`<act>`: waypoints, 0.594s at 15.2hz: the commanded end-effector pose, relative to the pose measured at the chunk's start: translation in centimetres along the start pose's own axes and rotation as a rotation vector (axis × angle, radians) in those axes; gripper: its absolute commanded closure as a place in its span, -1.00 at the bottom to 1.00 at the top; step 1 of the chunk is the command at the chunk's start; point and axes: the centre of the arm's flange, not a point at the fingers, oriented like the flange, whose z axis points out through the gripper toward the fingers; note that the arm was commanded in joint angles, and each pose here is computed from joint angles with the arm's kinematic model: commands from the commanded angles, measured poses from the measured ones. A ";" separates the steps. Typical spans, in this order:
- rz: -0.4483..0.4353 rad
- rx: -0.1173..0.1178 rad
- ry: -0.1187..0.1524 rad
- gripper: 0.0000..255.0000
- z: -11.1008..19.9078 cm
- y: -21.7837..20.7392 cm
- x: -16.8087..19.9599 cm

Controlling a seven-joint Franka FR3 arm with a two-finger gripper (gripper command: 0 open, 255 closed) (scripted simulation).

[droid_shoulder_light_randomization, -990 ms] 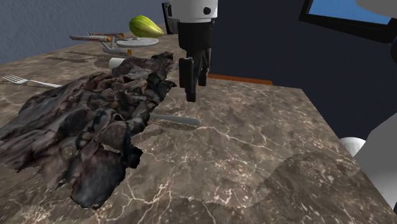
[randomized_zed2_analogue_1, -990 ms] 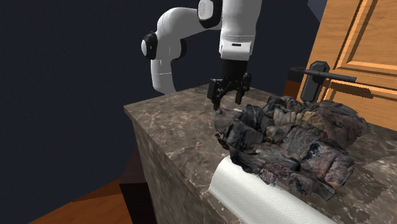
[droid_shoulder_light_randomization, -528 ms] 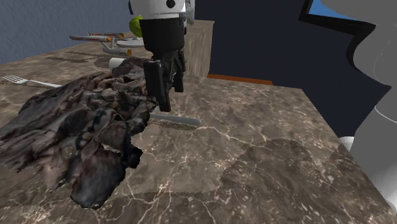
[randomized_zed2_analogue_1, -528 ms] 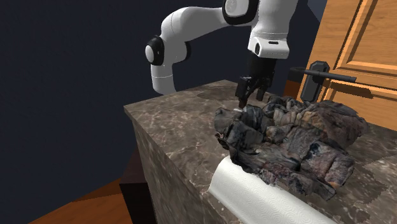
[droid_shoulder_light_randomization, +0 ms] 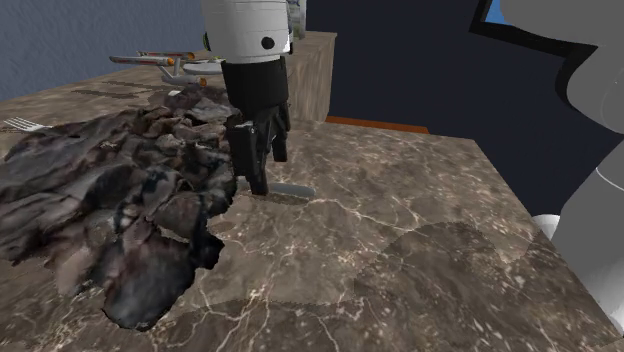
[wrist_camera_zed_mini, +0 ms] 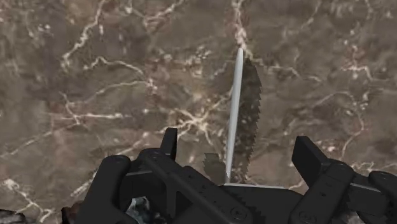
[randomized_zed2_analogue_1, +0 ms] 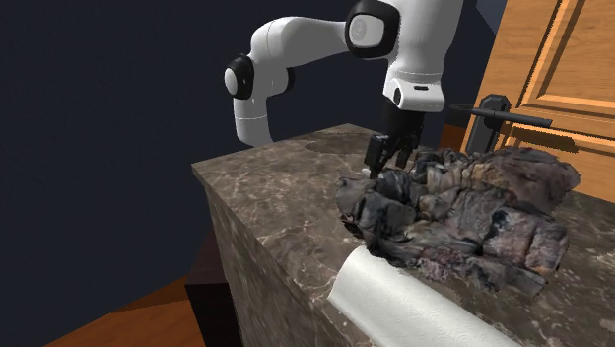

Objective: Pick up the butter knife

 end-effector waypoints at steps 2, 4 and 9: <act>-0.003 0.003 -0.003 1.00 0.5 -0.1 0.3; -0.003 0.003 -0.003 1.00 0.5 -0.1 0.3; -0.003 0.003 -0.003 1.00 0.5 -0.1 0.3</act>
